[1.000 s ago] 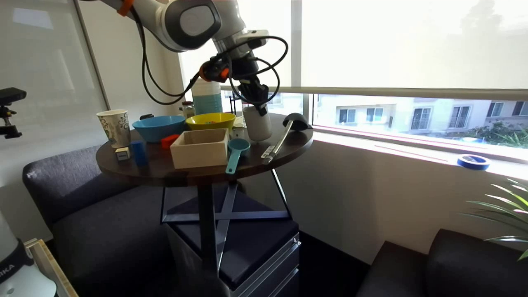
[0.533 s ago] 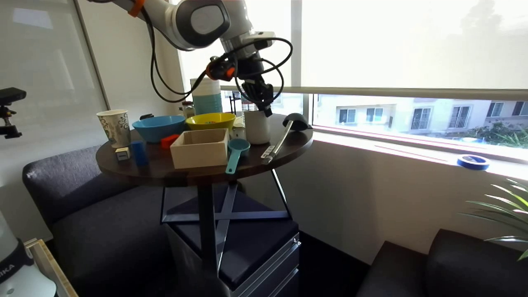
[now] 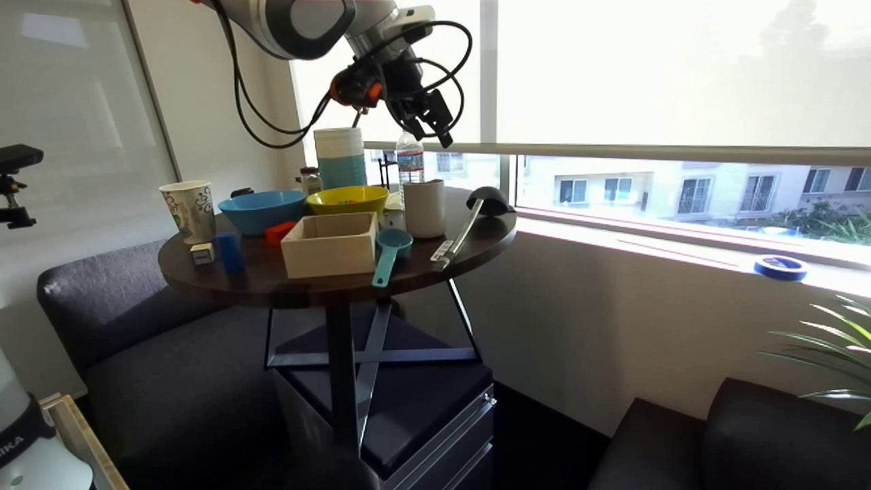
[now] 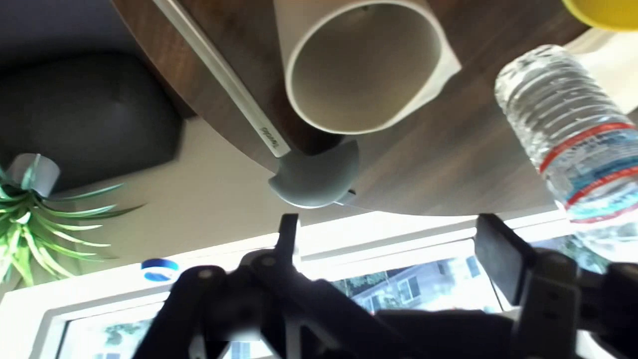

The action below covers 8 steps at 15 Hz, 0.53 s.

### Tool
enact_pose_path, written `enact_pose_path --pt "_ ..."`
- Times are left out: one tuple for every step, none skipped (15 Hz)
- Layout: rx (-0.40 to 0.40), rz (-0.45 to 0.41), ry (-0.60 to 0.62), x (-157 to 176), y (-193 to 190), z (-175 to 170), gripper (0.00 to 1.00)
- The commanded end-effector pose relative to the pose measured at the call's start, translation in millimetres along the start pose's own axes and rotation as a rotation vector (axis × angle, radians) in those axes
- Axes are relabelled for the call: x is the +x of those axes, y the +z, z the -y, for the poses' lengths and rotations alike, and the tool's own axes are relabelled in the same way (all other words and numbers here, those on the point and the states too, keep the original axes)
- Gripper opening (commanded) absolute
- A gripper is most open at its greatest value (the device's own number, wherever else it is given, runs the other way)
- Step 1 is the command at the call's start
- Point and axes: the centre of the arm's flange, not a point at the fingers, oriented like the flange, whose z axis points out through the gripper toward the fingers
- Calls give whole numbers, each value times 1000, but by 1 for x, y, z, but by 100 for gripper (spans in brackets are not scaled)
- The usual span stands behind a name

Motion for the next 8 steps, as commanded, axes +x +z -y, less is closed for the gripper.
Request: enact_pose_path --pt "190 -36 -40 -50 -30 -3 100" --pt "233 -33 -72 -63 -35 -4 100" --pt "276 -21 -100 -75 -40 -5 100" --pt "315 -16 -134 -89 -47 -6 100" --pt "356 -8 -168 -102 -53 -6 100" --pt "396 4 -206 -116 -59 -7 100" --pt "437 18 -242 -129 -63 -9 100" --pt "476 29 -281 -139 -68 -10 100"
